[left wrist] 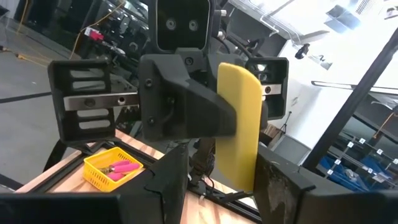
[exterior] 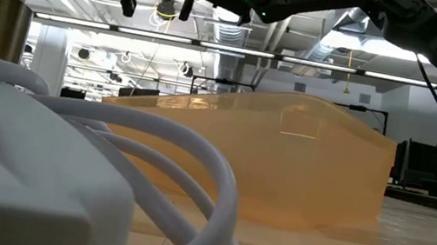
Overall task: Pick & Place School Supplies
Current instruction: Put the yellow eraser into the red bin
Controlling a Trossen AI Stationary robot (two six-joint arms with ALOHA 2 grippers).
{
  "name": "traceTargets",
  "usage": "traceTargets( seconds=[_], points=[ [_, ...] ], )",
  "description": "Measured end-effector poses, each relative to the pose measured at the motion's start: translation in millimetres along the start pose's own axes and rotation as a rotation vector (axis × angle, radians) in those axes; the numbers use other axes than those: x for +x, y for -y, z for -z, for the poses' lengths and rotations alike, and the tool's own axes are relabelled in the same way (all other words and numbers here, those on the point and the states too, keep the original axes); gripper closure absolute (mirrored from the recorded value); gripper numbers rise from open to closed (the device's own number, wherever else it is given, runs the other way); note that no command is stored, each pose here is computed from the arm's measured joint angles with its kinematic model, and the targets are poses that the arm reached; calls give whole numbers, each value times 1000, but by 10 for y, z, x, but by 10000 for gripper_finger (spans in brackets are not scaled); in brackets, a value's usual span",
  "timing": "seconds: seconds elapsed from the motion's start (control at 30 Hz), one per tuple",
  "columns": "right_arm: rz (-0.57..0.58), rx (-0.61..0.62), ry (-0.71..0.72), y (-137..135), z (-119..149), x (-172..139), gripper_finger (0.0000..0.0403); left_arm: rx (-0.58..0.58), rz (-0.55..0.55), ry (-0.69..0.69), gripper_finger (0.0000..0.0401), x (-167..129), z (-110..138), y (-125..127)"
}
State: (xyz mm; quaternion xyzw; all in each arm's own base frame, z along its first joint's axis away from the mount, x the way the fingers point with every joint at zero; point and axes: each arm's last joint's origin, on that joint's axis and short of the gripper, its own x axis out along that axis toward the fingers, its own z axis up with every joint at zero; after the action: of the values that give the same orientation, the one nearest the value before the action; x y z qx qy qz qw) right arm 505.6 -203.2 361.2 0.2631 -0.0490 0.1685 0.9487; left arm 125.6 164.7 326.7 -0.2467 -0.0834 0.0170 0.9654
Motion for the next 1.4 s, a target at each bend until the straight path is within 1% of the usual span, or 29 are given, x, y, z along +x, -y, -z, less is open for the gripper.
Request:
traceTargets(
  seconds=[0.23, 0.33, 0.43, 0.6, 1.0, 1.07, 1.17, 1.27, 1.33, 1.4],
  points=[
    [-1, 6, -4, -17, 19, 21, 381, 6, 3, 4, 250, -1, -6, 6],
    [-1, 8, -6, -19, 22, 23, 381, 18, 4, 7, 261, -1, -9, 9],
    [0, 7, -4, -22, 24, 27, 382, 29, 6, 8, 290, -3, -12, 14],
    [2, 7, -1, -21, 22, 25, 382, 57, 22, 3, 372, -4, -15, 24],
    [-6, 8, 1, -14, 5, 11, 380, 61, 12, 16, 376, -3, -21, 22],
    [-5, 12, 3, -2, -7, -3, 354, 61, 11, 18, 376, -4, -23, 26],
    [-3, 62, 7, 32, -39, -42, 290, 73, 6, 32, 376, -20, -39, 54],
    [7, 70, 11, 83, -77, -95, 228, 83, 0, 42, 376, -46, -56, 64],
    [16, 63, 23, 115, -110, -133, 198, 87, 0, 37, 376, -74, -68, 53],
    [23, 55, 37, 148, -149, -177, 180, 85, -3, 31, 376, -111, -83, 35]
  ],
)
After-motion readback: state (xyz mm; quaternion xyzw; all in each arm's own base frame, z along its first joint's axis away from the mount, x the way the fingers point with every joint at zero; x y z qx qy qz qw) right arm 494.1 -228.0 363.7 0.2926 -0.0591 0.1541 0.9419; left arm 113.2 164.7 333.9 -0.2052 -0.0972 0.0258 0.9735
